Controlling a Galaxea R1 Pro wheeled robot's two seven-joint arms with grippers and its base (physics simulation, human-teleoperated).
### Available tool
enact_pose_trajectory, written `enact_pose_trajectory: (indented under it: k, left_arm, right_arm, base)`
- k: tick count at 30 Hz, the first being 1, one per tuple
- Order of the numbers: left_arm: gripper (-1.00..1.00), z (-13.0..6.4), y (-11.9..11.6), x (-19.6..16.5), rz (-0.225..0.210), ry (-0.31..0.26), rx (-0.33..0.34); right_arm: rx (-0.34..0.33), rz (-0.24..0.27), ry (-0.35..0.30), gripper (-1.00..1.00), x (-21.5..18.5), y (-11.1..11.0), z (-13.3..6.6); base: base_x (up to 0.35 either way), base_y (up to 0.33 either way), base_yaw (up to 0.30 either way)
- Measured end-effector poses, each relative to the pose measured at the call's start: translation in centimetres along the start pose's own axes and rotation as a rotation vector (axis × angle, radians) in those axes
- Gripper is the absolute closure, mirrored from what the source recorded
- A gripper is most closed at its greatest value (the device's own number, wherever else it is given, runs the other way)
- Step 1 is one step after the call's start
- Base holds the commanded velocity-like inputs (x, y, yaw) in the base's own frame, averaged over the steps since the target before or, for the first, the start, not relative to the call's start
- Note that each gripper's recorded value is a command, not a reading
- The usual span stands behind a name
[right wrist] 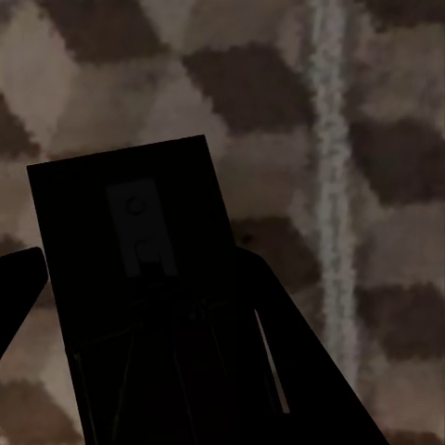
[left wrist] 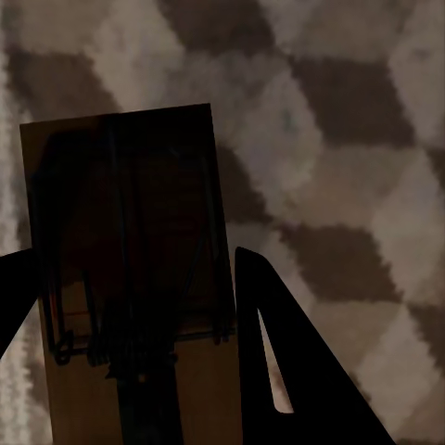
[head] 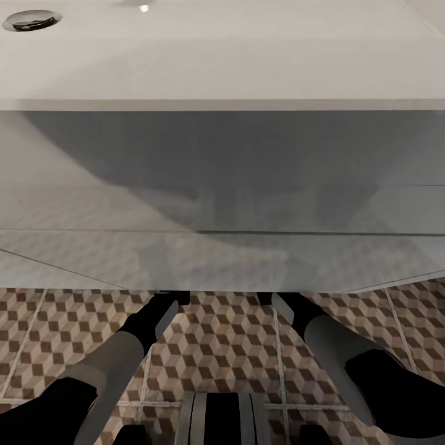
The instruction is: Take the four mousetraps from the cabinet in the bathroom and place them on the bathroom floor. Make sure all four end up on the same floor surface, and ensure that at least two of them are either under or directly next to the same bathroom sink.
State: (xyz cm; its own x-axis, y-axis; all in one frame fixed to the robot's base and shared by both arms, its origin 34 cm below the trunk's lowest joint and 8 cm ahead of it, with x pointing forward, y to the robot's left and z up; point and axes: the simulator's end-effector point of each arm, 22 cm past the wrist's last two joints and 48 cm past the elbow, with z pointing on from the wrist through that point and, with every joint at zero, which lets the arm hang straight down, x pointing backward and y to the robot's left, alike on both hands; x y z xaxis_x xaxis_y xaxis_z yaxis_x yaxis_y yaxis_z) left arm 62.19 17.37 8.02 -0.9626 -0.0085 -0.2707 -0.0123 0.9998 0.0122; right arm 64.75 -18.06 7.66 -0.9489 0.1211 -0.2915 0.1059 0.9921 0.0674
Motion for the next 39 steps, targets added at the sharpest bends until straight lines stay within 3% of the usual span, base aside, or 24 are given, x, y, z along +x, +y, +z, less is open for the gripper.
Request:
enact_pose_trajectory:
  k: [28,39]
  left_arm:
    - [1.00,0.0,-0.1,-0.1,0.000,-0.001,0.002]
    - [1.00,0.0,-0.1,-0.1,-0.001,-0.002,0.002]
  right_arm:
    - [0.002,-0.004,0.000,1.00,0.0,0.0,0.0]
    - [0.007,0.000,0.041,1.00,3.2,-0.5,0.2]
  base:
    - [0.003,0.001,0.000]
    - [0.095,0.060,0.000]
